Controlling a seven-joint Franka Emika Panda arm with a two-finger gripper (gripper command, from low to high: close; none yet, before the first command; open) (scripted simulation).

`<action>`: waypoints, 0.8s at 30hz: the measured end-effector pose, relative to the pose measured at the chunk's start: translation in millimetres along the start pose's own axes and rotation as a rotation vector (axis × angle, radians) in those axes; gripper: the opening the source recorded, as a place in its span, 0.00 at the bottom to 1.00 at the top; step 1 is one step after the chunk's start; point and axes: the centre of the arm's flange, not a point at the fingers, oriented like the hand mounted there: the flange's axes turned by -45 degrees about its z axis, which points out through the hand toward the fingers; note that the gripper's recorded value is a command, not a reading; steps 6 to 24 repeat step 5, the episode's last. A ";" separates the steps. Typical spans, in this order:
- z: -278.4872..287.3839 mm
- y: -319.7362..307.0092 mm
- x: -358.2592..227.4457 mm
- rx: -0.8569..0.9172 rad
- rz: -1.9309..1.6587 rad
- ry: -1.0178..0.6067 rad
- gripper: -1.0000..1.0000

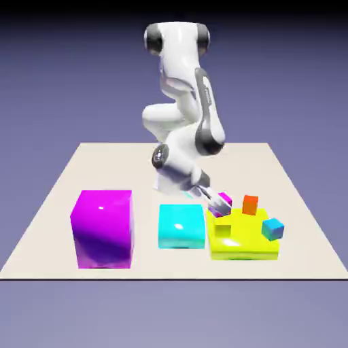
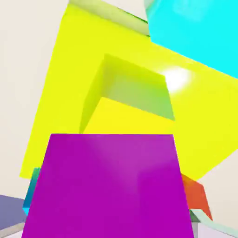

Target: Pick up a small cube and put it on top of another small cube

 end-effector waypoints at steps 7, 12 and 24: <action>-65.7 1.2 -10.1 0.006 0.009 0.001 1.00; -65.7 1.2 -10.1 0.006 0.009 0.001 1.00; -65.7 1.2 -10.1 0.006 0.009 0.001 1.00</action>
